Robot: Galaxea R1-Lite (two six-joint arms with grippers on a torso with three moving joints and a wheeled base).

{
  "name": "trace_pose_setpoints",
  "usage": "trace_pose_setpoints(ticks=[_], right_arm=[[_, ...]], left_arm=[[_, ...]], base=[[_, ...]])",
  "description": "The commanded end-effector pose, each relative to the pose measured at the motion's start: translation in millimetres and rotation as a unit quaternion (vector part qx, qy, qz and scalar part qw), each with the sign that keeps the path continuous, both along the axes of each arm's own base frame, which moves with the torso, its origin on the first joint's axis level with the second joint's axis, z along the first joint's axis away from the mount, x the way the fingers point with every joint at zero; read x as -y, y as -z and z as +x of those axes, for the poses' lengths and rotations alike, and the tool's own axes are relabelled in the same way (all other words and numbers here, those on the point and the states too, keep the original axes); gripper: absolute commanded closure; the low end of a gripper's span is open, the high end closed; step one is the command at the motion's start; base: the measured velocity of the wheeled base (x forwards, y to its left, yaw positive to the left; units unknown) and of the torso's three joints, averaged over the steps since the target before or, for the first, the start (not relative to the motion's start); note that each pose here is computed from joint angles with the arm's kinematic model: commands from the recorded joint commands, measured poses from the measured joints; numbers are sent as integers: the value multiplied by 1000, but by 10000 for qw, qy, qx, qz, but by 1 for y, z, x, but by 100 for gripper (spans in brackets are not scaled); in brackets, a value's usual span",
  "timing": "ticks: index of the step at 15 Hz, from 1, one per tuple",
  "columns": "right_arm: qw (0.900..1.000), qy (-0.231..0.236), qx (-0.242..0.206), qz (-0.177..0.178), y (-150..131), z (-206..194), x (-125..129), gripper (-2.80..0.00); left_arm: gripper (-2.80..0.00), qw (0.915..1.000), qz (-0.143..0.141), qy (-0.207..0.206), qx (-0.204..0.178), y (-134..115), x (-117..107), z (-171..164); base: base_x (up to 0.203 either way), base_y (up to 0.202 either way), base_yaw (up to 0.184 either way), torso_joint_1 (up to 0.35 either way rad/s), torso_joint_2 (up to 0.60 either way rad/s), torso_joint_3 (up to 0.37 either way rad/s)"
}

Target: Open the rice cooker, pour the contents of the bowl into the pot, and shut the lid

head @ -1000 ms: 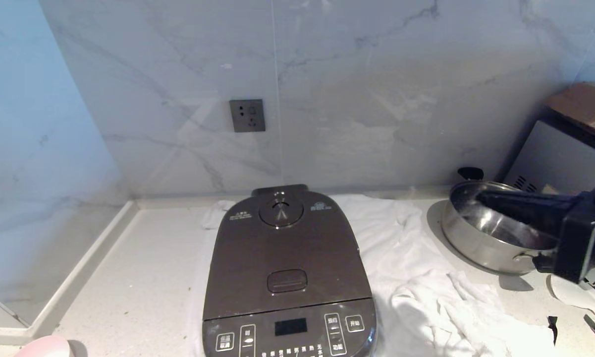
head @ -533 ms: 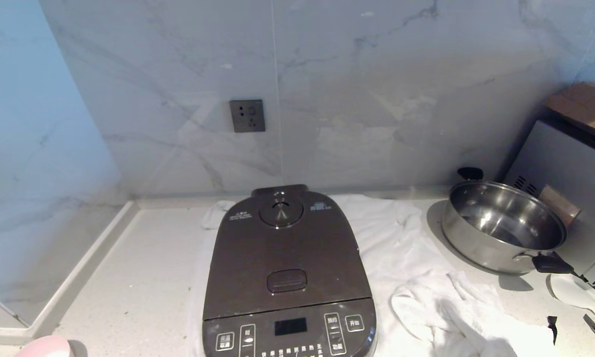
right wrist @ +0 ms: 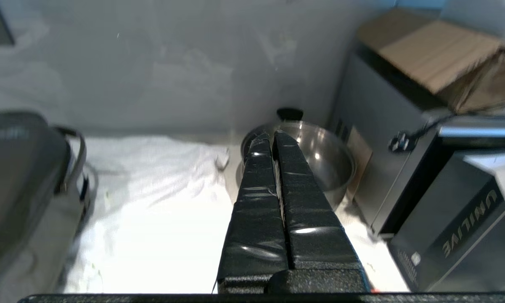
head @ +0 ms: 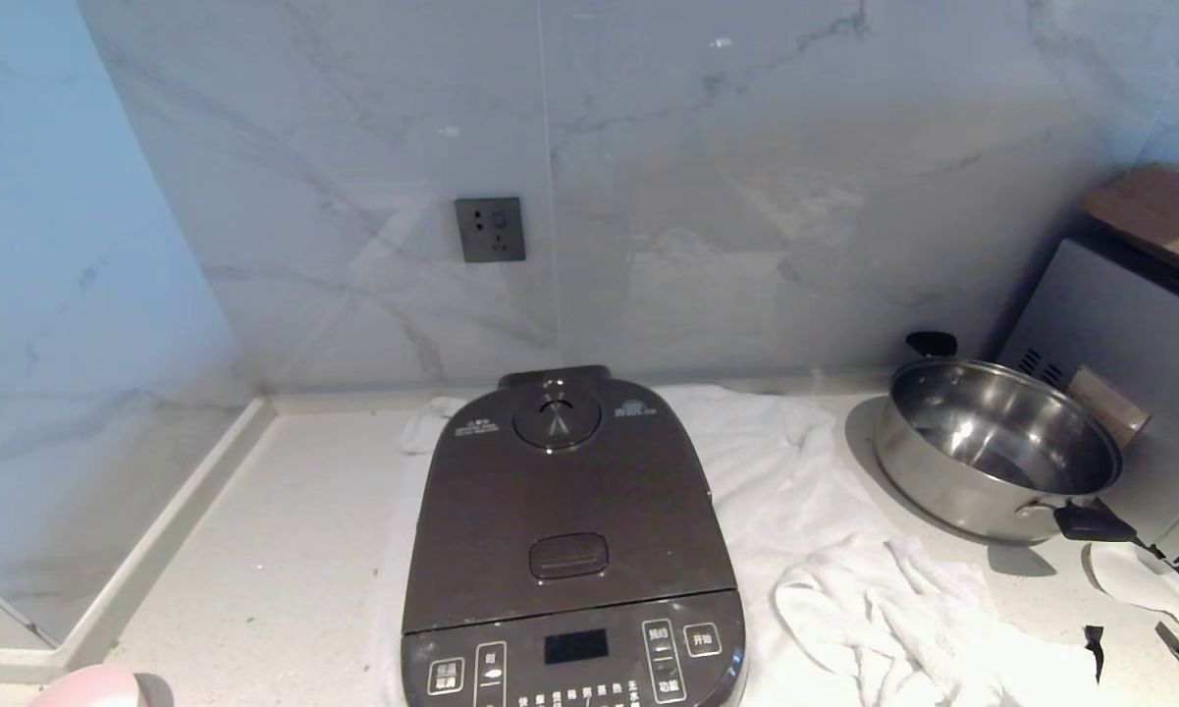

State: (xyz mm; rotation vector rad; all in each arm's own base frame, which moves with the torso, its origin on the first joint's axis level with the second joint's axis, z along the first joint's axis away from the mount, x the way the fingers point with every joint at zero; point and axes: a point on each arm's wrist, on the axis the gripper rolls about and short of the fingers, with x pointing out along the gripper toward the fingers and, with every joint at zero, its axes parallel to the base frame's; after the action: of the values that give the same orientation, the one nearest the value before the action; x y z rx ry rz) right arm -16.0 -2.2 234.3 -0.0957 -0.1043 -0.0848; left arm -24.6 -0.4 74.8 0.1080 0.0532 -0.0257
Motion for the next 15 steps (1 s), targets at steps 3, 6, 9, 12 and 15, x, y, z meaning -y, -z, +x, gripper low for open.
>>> trace_pose_setpoints(ticks=[3, 6, 9, 12, 15], right_arm=[[9999, -82, -38, -76, 65, -13, -2, 0], [9987, -461, 0, -197, 96, -13, -3, 0], [9975, -646, -137, -238, 125, -22, -4, 0], [9902, -1228, -568, -356, 150, -12, -6, 0], [9932, -955, -623, 245, 150, -11, -5, 0]], left_arm=[[0, 10000, 2, 1, 2, 0, 0, 0], [0, 10000, 2, 9, 3, 0, 0, 0], [0, 10000, -21, 0, 3, 0, 0, 0], [0, 10000, -29, 0, -4, 0, 0, 0], [0, 10000, -21, 0, 3, 0, 0, 0]], base=[[0, 0, 0, 0, 0, 0], [0, 0, 0, 0, 0, 0], [0, 0, 0, 0, 0, 0], [0, 0, 0, 0, 0, 0], [0, 0, 0, 0, 0, 0]])
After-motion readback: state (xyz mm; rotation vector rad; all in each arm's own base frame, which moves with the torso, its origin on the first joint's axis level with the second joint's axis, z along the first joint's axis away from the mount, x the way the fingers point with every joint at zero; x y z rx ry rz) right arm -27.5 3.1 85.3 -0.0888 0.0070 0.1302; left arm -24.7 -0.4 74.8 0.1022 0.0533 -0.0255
